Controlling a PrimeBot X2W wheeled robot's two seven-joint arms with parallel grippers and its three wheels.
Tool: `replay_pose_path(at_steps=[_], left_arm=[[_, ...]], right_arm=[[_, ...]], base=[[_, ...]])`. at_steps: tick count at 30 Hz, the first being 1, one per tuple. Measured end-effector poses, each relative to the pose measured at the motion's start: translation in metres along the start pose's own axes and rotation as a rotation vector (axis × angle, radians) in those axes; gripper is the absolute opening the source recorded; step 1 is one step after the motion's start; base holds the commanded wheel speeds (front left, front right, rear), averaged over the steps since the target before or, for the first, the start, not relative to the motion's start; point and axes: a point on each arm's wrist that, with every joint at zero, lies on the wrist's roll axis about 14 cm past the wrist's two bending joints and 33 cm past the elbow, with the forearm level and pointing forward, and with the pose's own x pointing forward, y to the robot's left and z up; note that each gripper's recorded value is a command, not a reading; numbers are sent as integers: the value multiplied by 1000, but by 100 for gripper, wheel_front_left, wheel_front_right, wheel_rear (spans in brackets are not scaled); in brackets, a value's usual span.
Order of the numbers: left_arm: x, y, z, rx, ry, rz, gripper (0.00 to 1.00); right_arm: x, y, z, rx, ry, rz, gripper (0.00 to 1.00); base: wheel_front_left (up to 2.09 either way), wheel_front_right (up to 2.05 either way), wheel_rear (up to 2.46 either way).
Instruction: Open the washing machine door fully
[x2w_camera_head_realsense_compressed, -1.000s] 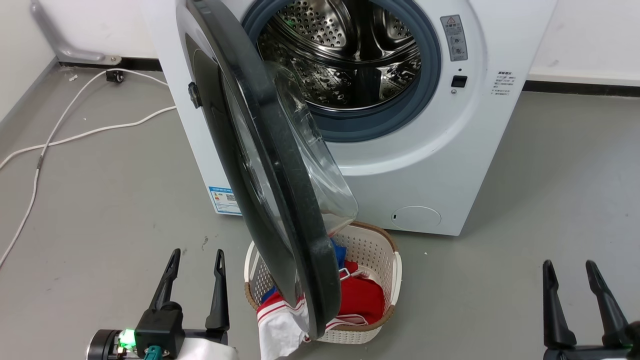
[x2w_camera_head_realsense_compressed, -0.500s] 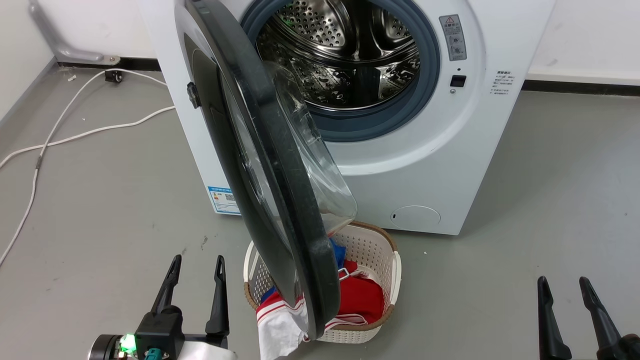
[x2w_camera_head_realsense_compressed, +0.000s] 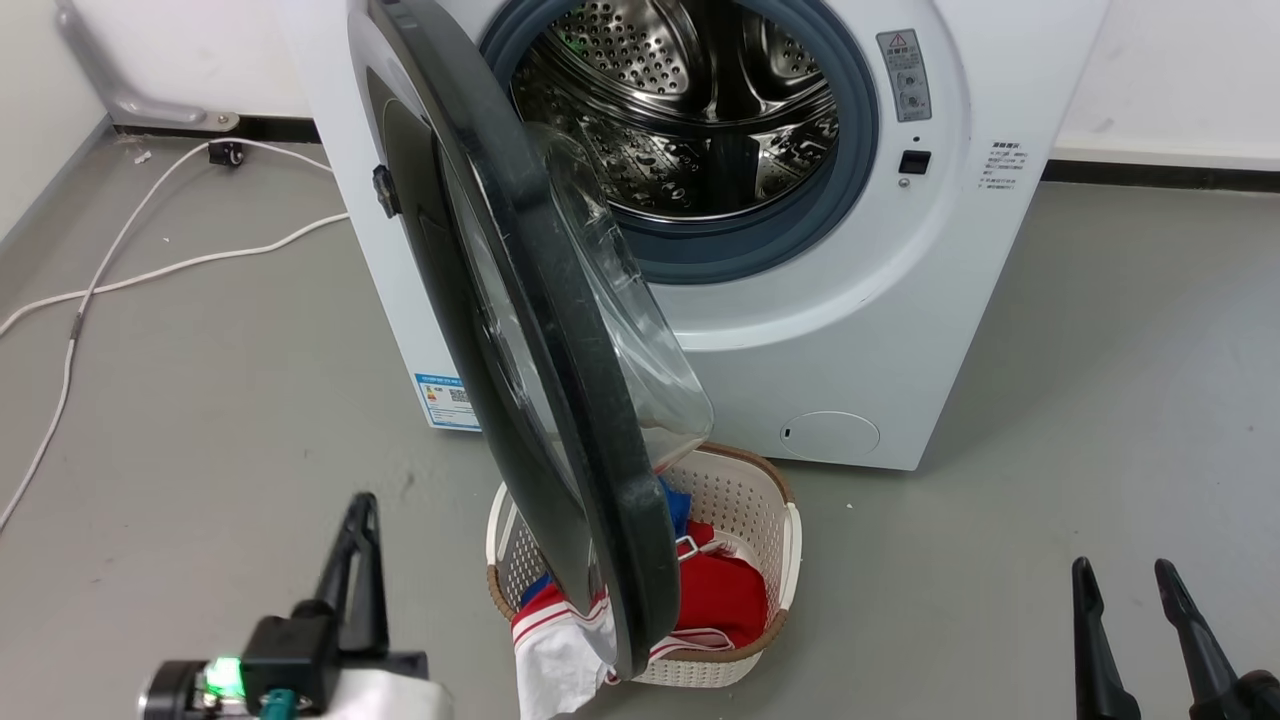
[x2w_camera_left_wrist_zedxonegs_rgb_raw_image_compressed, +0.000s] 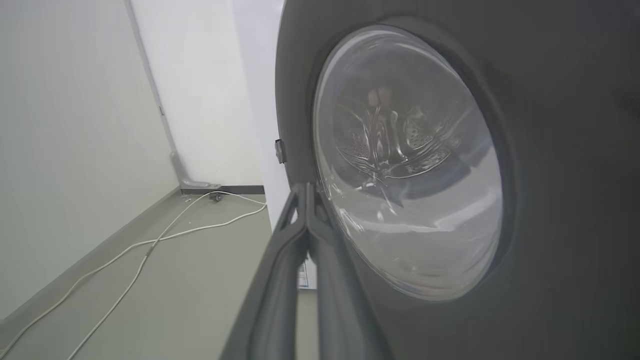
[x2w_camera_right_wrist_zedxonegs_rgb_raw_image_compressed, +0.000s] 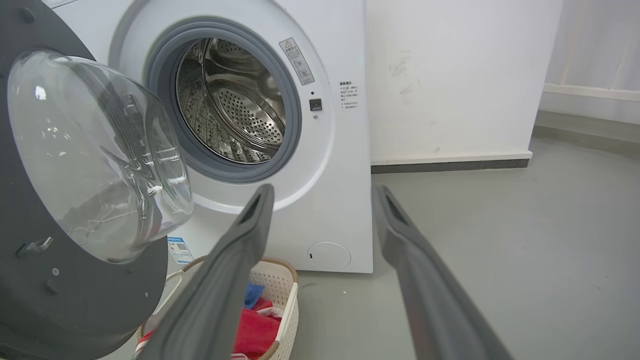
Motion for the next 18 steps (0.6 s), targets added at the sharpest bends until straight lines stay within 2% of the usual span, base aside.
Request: replay_pose_path(at_steps=[8, 12, 18], left_arm=[[20, 12, 83, 22, -264, 24, 0], [21, 3, 124, 51, -397, -14, 0], [15, -21, 160, 60, -517, -93, 0]], right_arm=[[2, 2, 1, 14, -6, 4, 100], [2, 3, 2, 17, -8, 7, 100], [1, 5, 1, 17, -7, 11, 100]], base=[[0, 0, 0], [0, 0, 0], [0, 0, 0]])
